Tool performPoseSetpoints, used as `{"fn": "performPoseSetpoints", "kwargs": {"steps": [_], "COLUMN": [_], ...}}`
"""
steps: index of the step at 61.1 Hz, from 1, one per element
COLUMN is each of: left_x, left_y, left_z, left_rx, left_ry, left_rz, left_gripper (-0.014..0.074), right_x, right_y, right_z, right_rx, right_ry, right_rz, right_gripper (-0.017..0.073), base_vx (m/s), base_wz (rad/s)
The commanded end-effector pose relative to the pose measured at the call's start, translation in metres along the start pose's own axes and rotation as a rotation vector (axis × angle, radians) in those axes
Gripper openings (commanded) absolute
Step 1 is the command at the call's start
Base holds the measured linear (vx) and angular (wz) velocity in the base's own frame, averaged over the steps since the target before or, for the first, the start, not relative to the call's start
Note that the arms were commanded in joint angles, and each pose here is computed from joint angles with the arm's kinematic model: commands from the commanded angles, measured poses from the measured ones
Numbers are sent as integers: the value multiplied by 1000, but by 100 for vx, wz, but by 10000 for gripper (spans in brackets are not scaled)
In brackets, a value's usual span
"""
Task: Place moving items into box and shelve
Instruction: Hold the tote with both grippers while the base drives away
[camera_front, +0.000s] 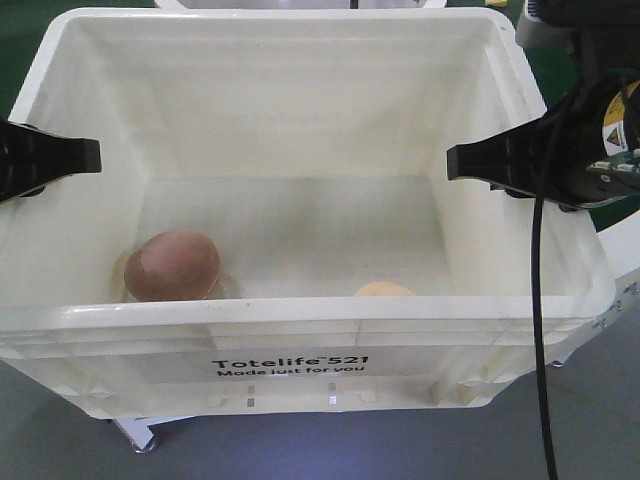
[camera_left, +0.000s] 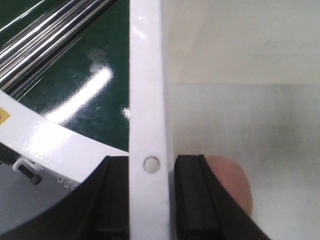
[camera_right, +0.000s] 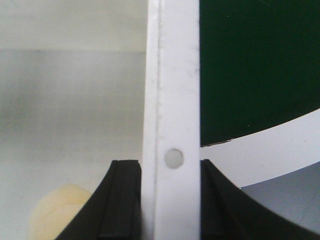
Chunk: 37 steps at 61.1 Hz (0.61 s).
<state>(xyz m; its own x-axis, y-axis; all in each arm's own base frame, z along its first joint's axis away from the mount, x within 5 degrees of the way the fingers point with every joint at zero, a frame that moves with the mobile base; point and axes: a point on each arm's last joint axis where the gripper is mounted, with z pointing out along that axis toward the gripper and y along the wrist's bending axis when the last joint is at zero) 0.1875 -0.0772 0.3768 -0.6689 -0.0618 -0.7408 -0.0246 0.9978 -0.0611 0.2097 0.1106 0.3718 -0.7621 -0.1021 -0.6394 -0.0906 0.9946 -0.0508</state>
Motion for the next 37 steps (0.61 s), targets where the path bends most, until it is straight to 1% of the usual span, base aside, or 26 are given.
{"fn": "performPoseSetpoints", "kwargs": {"steps": [1,22,37], "left_x": [-20,-20,-20], "left_y": [1,1,1], "left_z": [-18,-18,-18], "left_rx": [37,37,37], "left_ry": [-178,-178,-178], "left_rz": [24,24,24], "left_gripper": [95,95,95], "right_x": [-16,-16,-16], "right_y": [-8,-8,-8], "right_z": [-22,-22,-22], "right_rx": [-9,-9,-9], "right_ry": [-165,-165,-165], "right_rz": [-1,-1,-1], "right_gripper": [85,85,85], "base_vx": [-6,-6,-6], "base_wz": [22,26,38]}}
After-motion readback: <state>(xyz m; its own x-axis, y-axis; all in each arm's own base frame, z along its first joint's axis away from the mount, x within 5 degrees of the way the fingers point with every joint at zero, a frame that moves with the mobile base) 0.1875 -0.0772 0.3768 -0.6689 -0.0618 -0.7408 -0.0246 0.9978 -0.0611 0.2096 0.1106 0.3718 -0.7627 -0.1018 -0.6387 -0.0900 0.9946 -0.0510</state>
